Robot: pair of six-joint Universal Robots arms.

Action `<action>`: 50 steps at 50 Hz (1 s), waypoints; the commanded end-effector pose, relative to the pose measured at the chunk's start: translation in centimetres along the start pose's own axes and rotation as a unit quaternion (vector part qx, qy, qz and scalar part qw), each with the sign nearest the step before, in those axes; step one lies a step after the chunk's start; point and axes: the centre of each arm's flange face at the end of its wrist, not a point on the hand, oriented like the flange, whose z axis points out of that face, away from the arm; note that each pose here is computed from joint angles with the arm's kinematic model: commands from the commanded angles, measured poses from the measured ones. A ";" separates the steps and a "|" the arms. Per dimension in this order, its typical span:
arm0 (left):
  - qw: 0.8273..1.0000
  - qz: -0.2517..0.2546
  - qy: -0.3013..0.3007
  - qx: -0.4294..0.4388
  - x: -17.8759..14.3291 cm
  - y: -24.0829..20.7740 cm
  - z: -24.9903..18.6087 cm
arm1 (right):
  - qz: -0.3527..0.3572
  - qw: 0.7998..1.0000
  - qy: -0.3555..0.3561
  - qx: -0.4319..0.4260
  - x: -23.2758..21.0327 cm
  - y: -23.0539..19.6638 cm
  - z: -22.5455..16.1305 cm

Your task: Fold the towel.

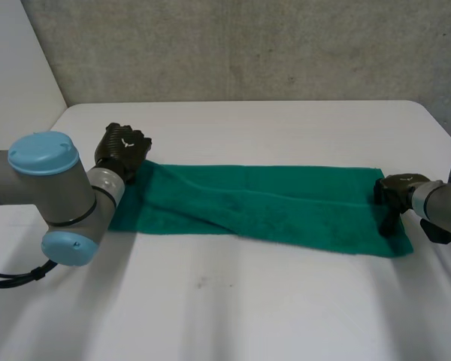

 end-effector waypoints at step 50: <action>0.998 0.004 -0.051 0.047 -1.2 -0.3 3.2 | -0.021 0.984 0.063 0.164 2.3 -6.1 1.3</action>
